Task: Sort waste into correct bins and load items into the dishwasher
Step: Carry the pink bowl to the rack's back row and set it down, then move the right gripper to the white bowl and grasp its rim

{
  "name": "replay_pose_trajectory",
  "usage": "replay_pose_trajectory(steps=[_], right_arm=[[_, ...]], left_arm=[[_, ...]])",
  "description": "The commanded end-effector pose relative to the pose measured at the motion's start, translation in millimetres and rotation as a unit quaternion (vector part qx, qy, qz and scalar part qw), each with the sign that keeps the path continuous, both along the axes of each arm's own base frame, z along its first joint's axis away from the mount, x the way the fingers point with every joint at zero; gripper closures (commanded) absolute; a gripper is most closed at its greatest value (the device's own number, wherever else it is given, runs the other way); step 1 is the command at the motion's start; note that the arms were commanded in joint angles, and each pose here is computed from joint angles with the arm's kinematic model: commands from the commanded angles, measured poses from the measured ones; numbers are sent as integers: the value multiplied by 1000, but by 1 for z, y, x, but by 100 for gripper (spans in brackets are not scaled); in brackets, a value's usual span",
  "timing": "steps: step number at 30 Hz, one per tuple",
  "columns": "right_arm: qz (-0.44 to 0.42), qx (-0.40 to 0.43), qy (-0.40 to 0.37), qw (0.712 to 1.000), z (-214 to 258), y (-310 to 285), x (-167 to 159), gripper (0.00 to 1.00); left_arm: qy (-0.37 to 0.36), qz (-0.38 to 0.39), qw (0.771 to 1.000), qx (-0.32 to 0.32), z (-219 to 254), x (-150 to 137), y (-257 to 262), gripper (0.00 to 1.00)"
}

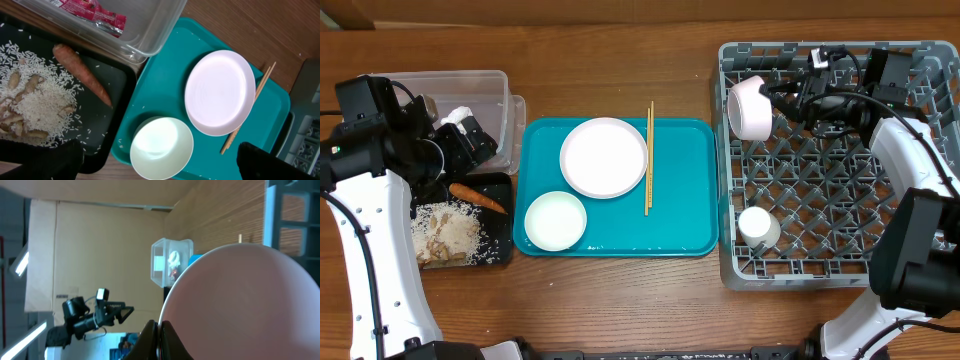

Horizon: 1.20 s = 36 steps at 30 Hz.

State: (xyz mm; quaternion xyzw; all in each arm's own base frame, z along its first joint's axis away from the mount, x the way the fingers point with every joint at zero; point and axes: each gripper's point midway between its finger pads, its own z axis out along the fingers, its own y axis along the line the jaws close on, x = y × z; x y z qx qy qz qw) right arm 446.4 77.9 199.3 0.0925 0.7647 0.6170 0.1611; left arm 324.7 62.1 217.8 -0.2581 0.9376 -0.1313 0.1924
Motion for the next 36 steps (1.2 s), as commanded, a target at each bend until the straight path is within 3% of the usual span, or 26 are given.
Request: replay_pose_trajectory(steps=[1,12,15,17,19,25,30,36], right_arm=[[-18,-14,26,999,-19,-2,0,96],[-59,-23,12,998,-28,-38,4,92],[-65,-32,-2,997,-29,-48,3,79],[-76,-38,-1,996,-32,-57,4,62],[-84,-38,0,996,-32,-65,3,56],[-127,-47,6,991,-36,-103,1,57],[-106,-49,-53,992,1,-96,-7,58],[-70,-209,-112,969,29,-21,-26,59]], left_arm=[[-8,1,1000,7,5,2,3,0],[-8,1,1000,7,5,2,3,0],[-8,1,1000,7,5,2,3,0],[-8,1,1000,7,5,2,3,0],[-8,1,1000,7,5,2,3,0],[-8,0,1000,7,5,2,3,0],[-8,0,1000,7,5,2,3,0],[-8,1,1000,7,5,2,3,0]])
